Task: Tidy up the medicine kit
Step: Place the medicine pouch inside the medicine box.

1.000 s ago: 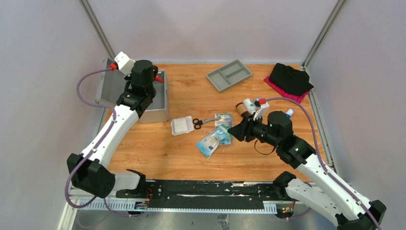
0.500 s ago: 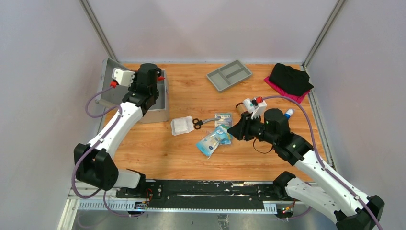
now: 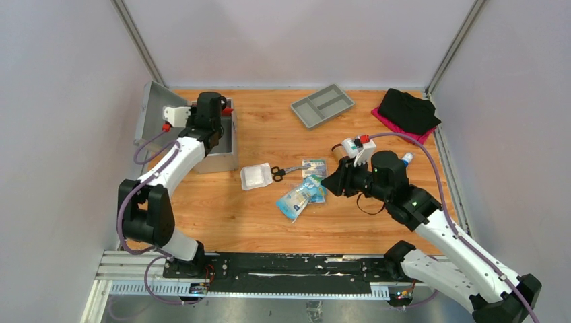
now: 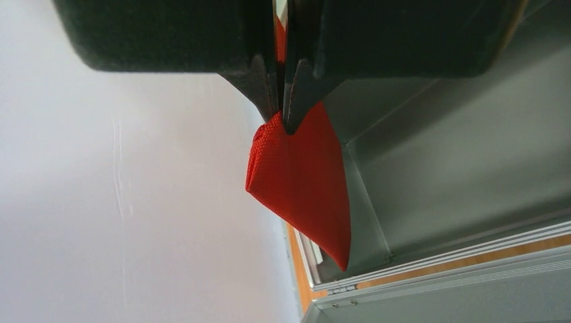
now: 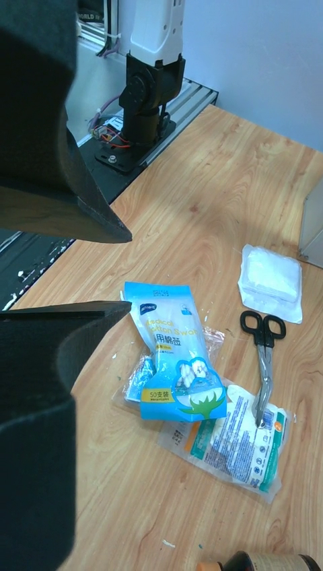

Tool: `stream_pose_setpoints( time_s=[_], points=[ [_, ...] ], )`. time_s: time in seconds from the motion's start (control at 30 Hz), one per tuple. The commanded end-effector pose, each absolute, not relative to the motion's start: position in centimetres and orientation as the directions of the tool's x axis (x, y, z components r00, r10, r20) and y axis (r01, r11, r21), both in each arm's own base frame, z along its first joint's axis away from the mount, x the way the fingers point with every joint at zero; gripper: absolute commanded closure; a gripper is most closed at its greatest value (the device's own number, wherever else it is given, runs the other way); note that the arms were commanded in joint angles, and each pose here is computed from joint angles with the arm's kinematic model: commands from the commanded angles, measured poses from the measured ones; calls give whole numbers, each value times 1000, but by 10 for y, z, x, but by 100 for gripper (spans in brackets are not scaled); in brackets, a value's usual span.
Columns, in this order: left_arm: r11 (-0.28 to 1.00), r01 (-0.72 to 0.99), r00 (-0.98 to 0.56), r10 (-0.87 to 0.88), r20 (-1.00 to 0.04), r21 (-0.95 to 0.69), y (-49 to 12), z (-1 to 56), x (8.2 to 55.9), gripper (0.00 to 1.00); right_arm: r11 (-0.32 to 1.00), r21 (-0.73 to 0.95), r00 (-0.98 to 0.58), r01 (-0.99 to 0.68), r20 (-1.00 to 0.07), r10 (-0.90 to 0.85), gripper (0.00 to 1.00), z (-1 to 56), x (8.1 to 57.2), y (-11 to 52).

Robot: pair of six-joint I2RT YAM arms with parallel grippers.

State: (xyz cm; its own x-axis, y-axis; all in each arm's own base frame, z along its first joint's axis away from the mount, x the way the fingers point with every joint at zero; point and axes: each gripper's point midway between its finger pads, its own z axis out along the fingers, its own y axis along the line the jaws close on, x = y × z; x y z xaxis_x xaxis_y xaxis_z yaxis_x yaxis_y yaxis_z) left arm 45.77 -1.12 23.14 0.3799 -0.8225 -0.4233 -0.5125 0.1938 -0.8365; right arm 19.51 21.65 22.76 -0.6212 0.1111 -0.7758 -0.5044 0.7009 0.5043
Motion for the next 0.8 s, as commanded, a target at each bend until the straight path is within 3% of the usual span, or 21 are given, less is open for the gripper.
stream_pose_setpoints(
  time_s=[0.0,0.37,0.77],
  points=[
    [140,-503,393,-842,-370,-853,-3,214,471,100,719,483,-605,-500,-789,109,58,234,200,212],
    [118,-538,363,-861,-356,-835,6,184,476,100,728,468,-609,-501,-788,88,59,230,204,214],
    [123,-603,336,-857,-391,-788,14,159,470,86,700,472,-630,-536,-775,40,64,224,200,222]
  ],
)
